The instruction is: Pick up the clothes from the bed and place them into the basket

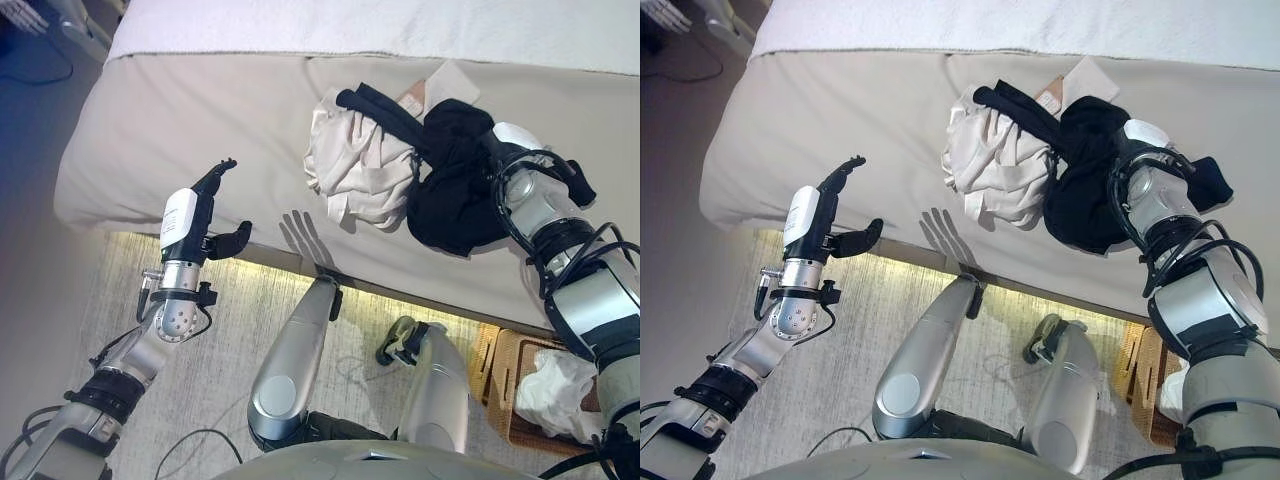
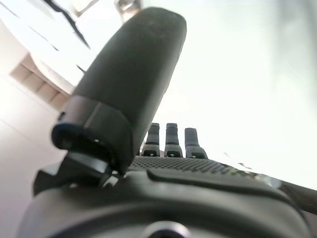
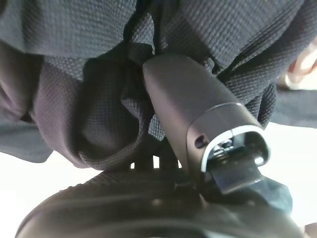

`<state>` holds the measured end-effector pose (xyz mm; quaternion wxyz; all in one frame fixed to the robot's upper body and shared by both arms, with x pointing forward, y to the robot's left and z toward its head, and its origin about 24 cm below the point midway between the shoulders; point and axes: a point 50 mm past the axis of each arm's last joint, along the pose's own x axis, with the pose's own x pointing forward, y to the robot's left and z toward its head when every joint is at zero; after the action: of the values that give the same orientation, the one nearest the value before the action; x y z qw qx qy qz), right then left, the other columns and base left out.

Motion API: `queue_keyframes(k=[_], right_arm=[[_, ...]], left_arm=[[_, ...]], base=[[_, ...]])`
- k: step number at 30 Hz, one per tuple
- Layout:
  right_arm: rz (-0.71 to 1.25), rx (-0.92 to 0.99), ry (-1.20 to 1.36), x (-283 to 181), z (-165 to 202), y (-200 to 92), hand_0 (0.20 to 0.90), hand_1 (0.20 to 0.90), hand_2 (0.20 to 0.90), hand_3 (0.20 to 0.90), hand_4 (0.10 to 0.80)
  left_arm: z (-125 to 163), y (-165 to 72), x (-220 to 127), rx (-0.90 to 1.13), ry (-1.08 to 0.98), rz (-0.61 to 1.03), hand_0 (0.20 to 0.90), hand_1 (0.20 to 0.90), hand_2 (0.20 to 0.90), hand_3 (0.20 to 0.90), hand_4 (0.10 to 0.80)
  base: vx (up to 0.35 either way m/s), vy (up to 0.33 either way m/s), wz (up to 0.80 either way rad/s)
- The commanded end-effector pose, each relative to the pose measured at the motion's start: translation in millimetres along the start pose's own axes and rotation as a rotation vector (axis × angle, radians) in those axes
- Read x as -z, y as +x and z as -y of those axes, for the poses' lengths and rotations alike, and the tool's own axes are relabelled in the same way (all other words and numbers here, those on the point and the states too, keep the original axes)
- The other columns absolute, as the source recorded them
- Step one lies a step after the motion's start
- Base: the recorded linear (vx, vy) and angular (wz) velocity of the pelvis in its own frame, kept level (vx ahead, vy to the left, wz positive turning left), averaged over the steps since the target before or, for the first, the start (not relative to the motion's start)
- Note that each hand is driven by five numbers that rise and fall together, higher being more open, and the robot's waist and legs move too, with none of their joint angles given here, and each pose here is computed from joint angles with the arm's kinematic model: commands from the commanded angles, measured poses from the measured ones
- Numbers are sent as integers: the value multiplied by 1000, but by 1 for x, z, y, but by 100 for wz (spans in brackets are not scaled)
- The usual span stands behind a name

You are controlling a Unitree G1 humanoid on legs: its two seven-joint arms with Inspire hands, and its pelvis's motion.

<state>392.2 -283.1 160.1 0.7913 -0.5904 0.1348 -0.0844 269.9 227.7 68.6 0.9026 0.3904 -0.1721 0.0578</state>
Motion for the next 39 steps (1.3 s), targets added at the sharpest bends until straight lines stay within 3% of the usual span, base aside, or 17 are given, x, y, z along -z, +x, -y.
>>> queue_keyframes(k=[1,17,24,33,39], right_arm=[[19,211,28,9,58,-4,300,300,300,200,100],[84,278,62,48,67,-28,300,300,300,200,100],[107,394,106,65,89,-45,300,300,300,200,100],[70,437,78,100,92,-70,300,300,300,200,100],[35,406,60,123,79,-84,300,300,300,200,100]], left_arm=[[-25,7,-10,-102,-13,73,900,900,900,900,800],[-16,-13,15,-2,33,-69,900,900,900,900,800],[-13,-17,22,45,49,-77,900,900,900,900,800],[-36,-19,35,140,230,-24,900,900,900,900,800],[-39,-20,44,140,220,-60,900,900,900,900,800]], base=[[119,-7,-16],[119,-23,-19],[55,-18,-27],[-3,1,-31],[-13,14,-26]])
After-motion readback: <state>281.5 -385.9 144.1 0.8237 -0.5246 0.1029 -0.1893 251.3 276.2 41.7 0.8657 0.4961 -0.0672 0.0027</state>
